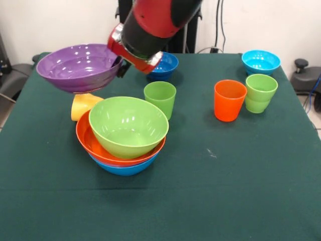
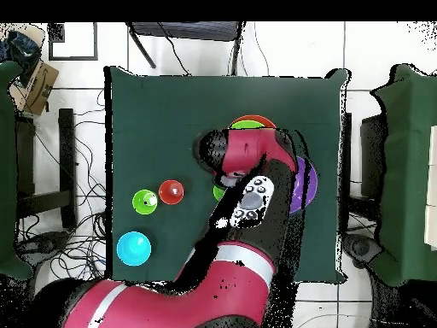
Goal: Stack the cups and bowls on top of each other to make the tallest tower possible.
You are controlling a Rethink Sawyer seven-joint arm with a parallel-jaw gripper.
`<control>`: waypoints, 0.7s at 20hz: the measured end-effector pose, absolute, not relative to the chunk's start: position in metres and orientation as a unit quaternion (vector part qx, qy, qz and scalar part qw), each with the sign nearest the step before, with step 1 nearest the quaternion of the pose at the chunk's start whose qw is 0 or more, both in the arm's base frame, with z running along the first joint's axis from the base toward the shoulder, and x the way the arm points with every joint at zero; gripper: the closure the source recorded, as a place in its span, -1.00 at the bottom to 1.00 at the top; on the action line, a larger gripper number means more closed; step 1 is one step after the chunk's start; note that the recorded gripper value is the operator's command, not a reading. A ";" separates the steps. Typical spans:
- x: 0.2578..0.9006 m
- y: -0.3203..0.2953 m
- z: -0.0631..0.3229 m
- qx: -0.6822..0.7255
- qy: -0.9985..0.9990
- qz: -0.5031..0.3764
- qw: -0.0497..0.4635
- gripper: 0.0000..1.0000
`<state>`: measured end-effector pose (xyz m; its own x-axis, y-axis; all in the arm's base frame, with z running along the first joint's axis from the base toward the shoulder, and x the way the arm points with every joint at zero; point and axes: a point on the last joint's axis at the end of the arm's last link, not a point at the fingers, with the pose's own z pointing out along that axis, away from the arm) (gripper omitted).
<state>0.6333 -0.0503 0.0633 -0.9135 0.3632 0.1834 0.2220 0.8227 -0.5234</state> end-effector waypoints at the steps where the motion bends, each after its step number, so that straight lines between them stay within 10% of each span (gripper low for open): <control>1: 0.637 -0.047 0.066 -0.153 -0.944 0.256 0.138 1.00; 14: 0.695 -0.021 0.106 -0.149 -0.948 0.260 0.103 1.00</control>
<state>0.6949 -0.0212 0.1056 -0.9345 0.3360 0.1175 0.2289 0.8200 -0.5247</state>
